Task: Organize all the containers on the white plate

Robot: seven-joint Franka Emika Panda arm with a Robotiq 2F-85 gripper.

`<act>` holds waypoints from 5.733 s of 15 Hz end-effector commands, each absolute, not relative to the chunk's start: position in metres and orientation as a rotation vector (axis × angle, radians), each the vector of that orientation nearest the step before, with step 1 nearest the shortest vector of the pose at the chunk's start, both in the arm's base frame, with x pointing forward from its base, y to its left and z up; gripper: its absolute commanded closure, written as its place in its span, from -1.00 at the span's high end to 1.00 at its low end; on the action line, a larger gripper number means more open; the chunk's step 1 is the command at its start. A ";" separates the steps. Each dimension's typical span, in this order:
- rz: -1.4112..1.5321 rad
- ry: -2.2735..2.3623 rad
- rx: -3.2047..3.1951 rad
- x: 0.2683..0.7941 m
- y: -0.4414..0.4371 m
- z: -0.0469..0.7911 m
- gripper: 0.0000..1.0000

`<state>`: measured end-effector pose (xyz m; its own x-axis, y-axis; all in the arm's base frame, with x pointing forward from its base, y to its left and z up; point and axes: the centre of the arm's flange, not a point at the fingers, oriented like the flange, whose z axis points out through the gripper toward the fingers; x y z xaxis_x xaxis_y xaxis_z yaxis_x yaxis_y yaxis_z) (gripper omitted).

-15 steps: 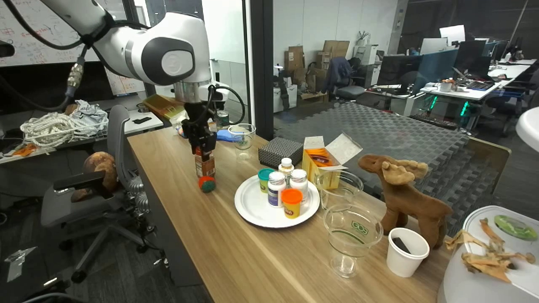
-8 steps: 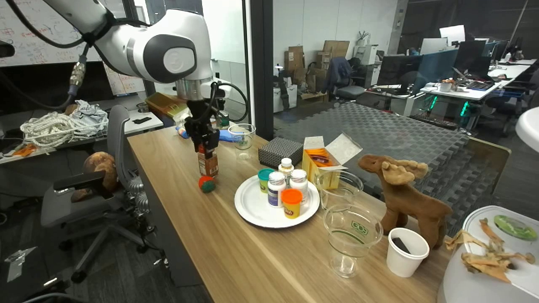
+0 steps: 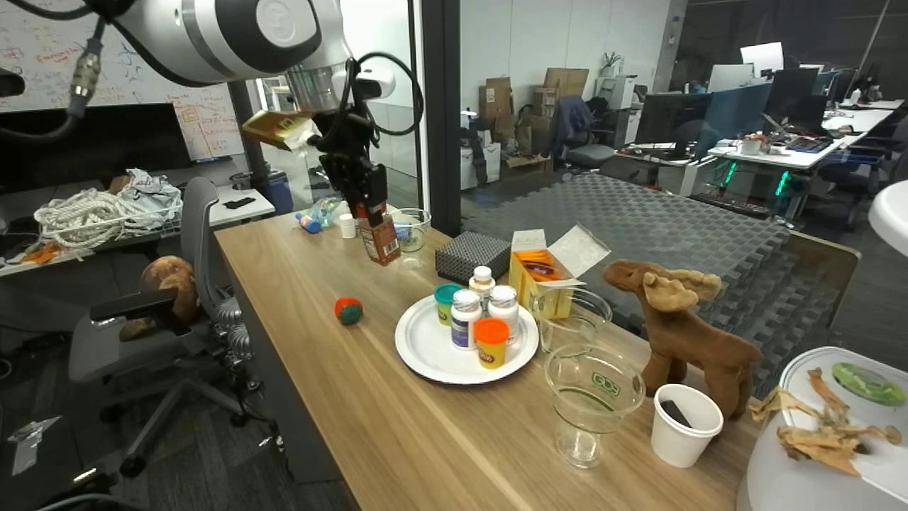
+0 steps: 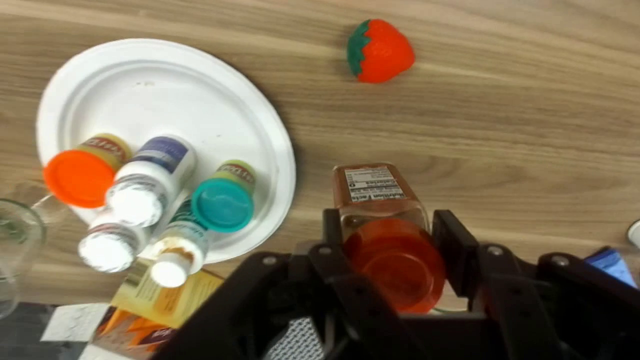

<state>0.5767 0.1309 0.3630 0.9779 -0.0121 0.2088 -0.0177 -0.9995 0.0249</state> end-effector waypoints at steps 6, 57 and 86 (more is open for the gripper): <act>0.373 -0.289 3.022 0.545 0.023 0.382 -0.53; 0.231 -0.237 3.117 0.531 -0.002 0.305 1.00; 0.048 0.201 3.263 0.503 0.113 0.217 1.00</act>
